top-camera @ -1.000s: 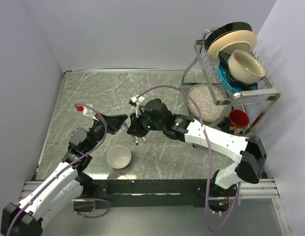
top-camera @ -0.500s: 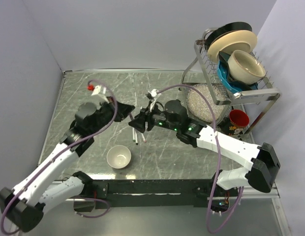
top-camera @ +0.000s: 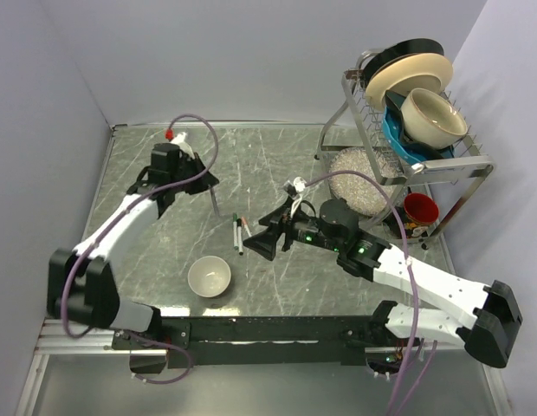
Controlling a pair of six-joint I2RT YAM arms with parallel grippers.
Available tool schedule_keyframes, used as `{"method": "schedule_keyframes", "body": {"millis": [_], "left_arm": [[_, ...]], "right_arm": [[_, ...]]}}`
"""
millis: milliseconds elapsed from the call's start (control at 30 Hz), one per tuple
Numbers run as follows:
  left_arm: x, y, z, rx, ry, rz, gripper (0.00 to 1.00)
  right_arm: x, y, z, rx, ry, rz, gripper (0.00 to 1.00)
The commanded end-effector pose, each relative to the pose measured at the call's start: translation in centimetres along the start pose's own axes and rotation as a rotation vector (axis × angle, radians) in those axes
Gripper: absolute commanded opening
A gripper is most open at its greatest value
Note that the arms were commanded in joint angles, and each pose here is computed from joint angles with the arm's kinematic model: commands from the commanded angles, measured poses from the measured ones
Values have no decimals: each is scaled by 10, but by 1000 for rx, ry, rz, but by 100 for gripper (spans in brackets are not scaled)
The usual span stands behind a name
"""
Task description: Insert the pens into the pen caps
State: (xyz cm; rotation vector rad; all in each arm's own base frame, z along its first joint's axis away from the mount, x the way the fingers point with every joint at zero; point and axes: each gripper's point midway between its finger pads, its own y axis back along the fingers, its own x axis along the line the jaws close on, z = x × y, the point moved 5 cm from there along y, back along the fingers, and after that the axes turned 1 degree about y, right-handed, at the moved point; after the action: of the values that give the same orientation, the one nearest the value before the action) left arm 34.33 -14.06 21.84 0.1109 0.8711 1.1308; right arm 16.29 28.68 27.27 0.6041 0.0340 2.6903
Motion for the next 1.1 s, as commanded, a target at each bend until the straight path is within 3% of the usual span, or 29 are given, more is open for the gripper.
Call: {"method": "schedule_keyframes", "body": {"millis": [0,133,533,733,933,1067], "left_arm": [[23,-30,-20,151,-38,15,1],[39,-59,-41,262,23,29,1],[79,-75,-80,316,58,216,2],[80,-75,-82,338,21,267,16],[65,-59,-62,280,-4,247,42],[44,-41,-43,225,-22,185,52]], "right_arm": [[14,11,23,-105,21,42,99],[16,14,25,-119,24,48,99],[13,23,30,-145,19,-4,100],[9,28,34,-154,18,-64,100],[11,34,38,-162,2,-74,100],[10,39,39,-166,-3,-96,100]]}}
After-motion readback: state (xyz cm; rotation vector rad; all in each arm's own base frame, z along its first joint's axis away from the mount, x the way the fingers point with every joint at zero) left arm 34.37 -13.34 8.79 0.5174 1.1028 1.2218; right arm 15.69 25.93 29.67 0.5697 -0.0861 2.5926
